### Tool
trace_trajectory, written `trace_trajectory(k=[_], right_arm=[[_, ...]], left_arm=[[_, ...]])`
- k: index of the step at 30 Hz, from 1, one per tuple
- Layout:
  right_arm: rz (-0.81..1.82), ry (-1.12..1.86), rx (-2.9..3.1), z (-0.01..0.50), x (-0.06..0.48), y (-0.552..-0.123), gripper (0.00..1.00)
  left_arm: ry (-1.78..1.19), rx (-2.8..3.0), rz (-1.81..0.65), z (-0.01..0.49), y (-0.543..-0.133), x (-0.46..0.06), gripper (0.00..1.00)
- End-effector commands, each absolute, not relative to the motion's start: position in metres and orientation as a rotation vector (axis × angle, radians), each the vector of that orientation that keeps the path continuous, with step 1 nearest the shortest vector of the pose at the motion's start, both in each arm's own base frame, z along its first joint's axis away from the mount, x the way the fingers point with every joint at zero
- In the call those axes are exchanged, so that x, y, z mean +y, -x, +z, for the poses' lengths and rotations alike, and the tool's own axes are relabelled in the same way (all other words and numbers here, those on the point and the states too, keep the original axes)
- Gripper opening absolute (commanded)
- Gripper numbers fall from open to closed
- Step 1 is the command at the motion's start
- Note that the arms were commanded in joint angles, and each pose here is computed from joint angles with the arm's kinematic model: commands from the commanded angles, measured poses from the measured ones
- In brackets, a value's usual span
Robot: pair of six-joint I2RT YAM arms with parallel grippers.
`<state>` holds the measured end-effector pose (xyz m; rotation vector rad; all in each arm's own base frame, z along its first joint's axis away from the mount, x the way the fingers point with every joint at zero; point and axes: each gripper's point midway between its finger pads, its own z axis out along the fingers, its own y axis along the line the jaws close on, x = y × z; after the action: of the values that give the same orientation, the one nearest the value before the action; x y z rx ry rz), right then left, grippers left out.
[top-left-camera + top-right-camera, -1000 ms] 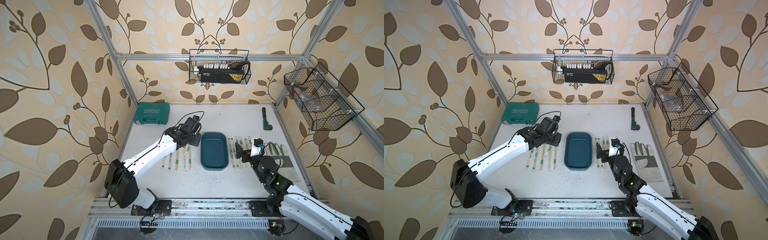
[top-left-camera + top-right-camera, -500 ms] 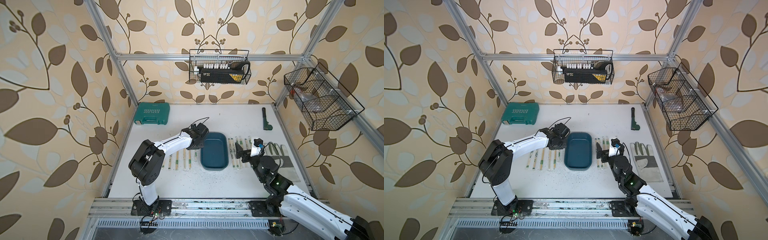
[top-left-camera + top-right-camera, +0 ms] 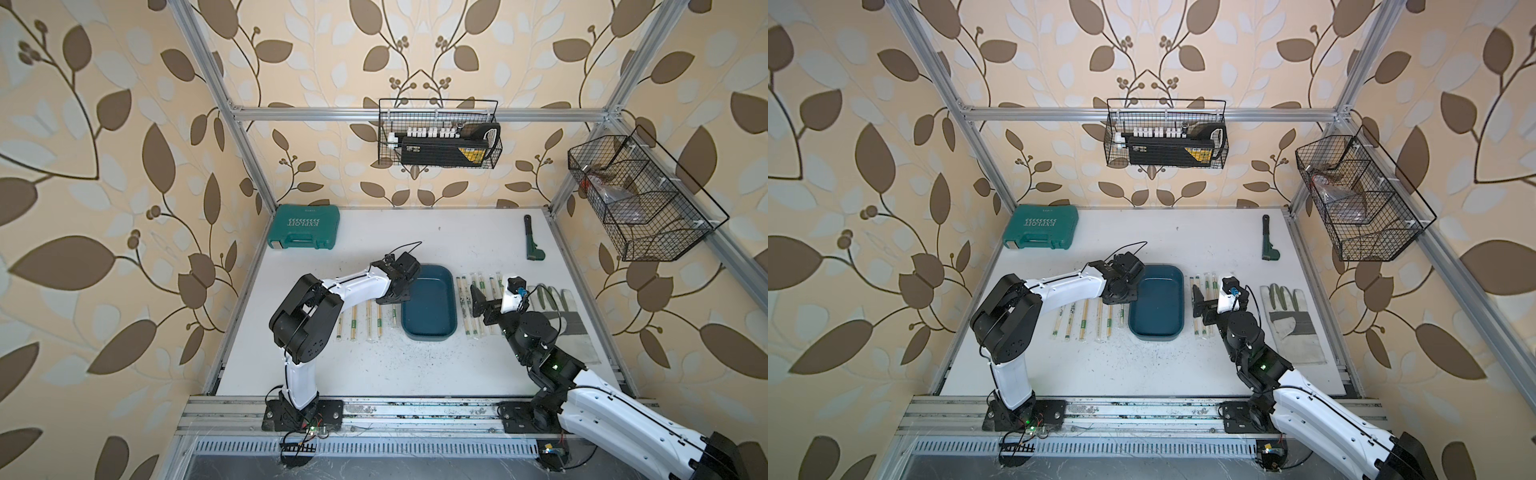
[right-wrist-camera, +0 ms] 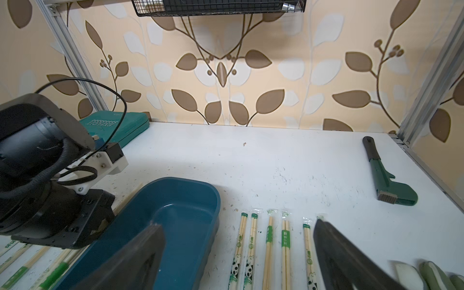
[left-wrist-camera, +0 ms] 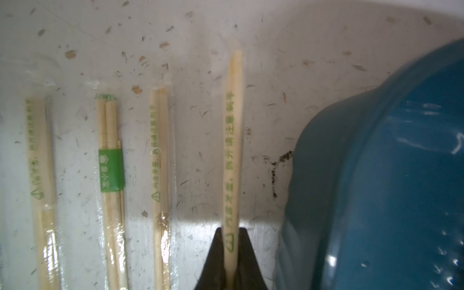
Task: Take the paired disposable chopsticks out of the storage box
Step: Place the paired disposable chopsticks at the center of the board, then reset both arms
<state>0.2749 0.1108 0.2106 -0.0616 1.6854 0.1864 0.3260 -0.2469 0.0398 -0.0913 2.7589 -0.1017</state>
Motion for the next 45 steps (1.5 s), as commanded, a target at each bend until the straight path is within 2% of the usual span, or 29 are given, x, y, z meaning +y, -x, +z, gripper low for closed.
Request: trace_trajectory(k=[1, 6, 11, 13, 14, 19, 22, 26, 27, 29, 31, 32, 34, 37, 39, 42, 45], right_arm=[[0.2, 0.035, 1.652, 0.226, 0.109, -0.276, 0.96], [0.198, 0.034, 1.652, 0.226, 0.109, -0.276, 0.96], [0.197, 0.035, 1.655, 0.225, 0.109, -0.276, 0.96], [0.197, 0.034, 1.654, 0.226, 0.109, -0.277, 0.96], [0.196, 0.033, 1.654, 0.226, 0.109, -0.277, 0.96], [0.197, 0.035, 1.653, 0.226, 0.109, -0.276, 0.96], [0.197, 0.04, 1.655, 0.226, 0.109, -0.276, 0.96], [0.168, 0.056, 1.699, 0.231, 0.11, -0.279, 0.99], [0.13, 0.035, 1.724, 0.234, 0.107, -0.284, 0.99], [0.005, 0.007, 1.809, 0.229, 0.096, -0.298, 0.99], [-0.152, -0.028, 1.894, 0.22, 0.077, -0.312, 0.99], [-0.238, -0.058, 1.908, 0.216, 0.065, -0.318, 0.99], [-0.321, -0.083, 1.897, 0.206, 0.049, -0.327, 0.98], [-0.218, -0.071, 1.926, 0.175, 0.034, -0.34, 0.98], [-0.155, -0.188, 1.995, 0.152, 0.012, -0.346, 0.99], [-0.223, -0.203, 2.039, 0.14, 0.0, -0.357, 1.0], [-0.311, -0.232, 2.005, 0.128, -0.012, -0.362, 1.0]], left_arm=[[0.113, 2.736, -0.087, 0.04, -0.324, -0.244, 0.0], [0.109, 2.752, -0.091, 0.035, -0.323, -0.245, 0.03], [0.107, 2.759, -0.09, 0.032, -0.322, -0.246, 0.11], [0.106, 2.758, -0.084, 0.033, -0.321, -0.246, 0.25], [0.103, 2.757, -0.075, 0.034, -0.321, -0.245, 0.29], [0.101, 2.735, -0.072, 0.044, -0.322, -0.243, 0.33], [0.104, 2.692, -0.095, 0.067, -0.325, -0.244, 0.33], [0.098, 2.55, -0.16, 0.132, -0.331, -0.237, 0.33], [0.085, 2.484, -0.165, 0.153, -0.332, -0.23, 0.36], [0.051, 2.34, -0.133, 0.186, -0.334, -0.211, 0.56], [0.071, 2.174, -0.052, 0.217, -0.333, -0.175, 0.89], [0.107, 2.112, 0.036, 0.22, -0.331, -0.15, 0.99], [0.198, 2.051, 0.145, 0.216, -0.328, -0.099, 0.99], [0.274, 2.117, 0.151, 0.179, -0.33, -0.041, 0.99], [0.36, 2.147, 0.279, 0.161, -0.326, 0.002, 0.99], [0.331, 2.07, 0.428, 0.151, -0.324, 0.026, 0.99], [0.271, 1.956, 0.404, 0.137, -0.322, 0.03, 0.99]])
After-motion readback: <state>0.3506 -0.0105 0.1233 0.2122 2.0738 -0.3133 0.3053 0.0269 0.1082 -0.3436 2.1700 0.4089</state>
